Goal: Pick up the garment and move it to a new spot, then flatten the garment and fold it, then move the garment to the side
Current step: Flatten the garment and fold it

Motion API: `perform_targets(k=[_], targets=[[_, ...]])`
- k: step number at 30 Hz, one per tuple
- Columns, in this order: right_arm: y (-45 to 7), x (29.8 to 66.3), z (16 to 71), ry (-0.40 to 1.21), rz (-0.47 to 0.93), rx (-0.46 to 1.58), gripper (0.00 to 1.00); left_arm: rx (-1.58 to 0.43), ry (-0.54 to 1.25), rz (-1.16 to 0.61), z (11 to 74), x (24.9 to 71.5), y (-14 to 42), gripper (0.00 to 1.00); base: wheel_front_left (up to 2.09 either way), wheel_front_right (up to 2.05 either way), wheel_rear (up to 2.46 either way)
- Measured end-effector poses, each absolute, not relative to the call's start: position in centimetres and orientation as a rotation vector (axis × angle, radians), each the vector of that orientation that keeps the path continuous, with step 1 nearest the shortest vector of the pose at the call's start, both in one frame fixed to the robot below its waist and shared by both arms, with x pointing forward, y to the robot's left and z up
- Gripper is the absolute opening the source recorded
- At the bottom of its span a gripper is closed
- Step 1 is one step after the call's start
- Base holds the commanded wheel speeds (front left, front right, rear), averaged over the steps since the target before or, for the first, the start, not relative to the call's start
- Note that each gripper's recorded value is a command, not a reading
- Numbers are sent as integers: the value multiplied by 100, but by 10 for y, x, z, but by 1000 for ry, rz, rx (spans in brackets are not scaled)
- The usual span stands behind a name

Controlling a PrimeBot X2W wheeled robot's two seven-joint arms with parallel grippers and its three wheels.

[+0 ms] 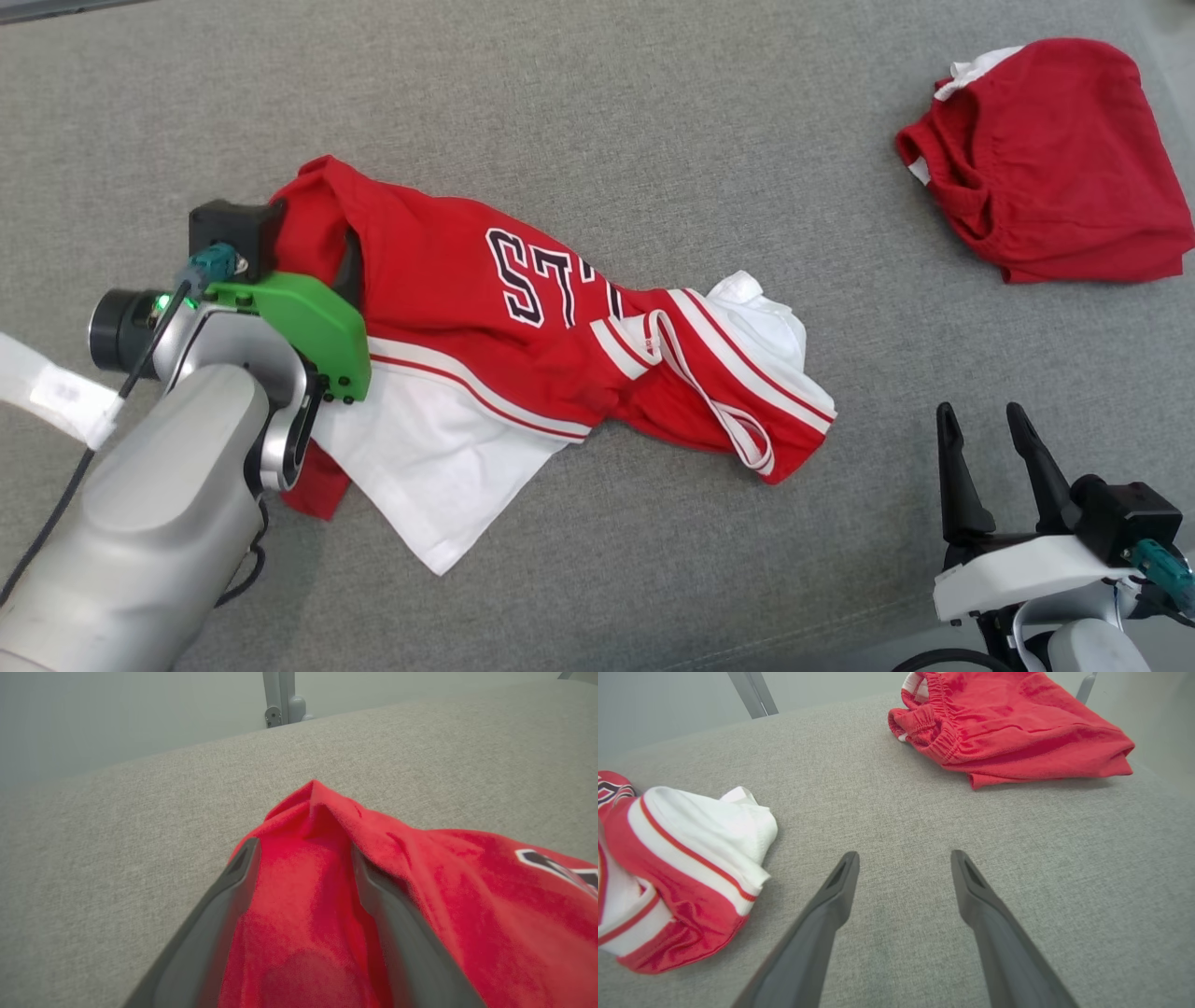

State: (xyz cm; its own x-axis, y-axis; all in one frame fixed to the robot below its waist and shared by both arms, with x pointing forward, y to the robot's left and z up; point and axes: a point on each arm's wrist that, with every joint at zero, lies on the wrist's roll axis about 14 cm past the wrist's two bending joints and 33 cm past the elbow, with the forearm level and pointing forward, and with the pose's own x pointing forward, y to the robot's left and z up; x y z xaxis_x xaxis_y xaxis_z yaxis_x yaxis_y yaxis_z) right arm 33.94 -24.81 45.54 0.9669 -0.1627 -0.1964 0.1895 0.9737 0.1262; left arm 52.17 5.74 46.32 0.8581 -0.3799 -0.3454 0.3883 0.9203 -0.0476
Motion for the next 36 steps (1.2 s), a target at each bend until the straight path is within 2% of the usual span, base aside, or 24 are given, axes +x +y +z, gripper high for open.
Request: perform_targets(k=[8,17,23,32,33,34,35,36], targets=[[-242,326,463,167,-166,156,100,-85,334,-359,484,486,77,100,0,0,0],[-230,318,479,117,-129,170,100,-214,388,-461,507,411,51,100,0,0,0],[-226,319,481,111,-114,168,100,-178,448,-461,491,409,55,100,0,0,0],[-242,314,478,122,-166,159,100,-98,543,-461,458,430,58,100,0,0,0],[-244,312,478,123,-175,159,100,-97,553,-468,455,430,56,85,0,0,0],[-247,311,478,124,-184,158,100,-96,563,-480,453,429,53,58,0,0,0],[-249,309,477,125,-193,158,100,-109,573,-490,452,428,49,34,0,0,0],[-251,308,477,127,-200,157,100,-115,579,-503,451,427,45,20,0,0,0]])
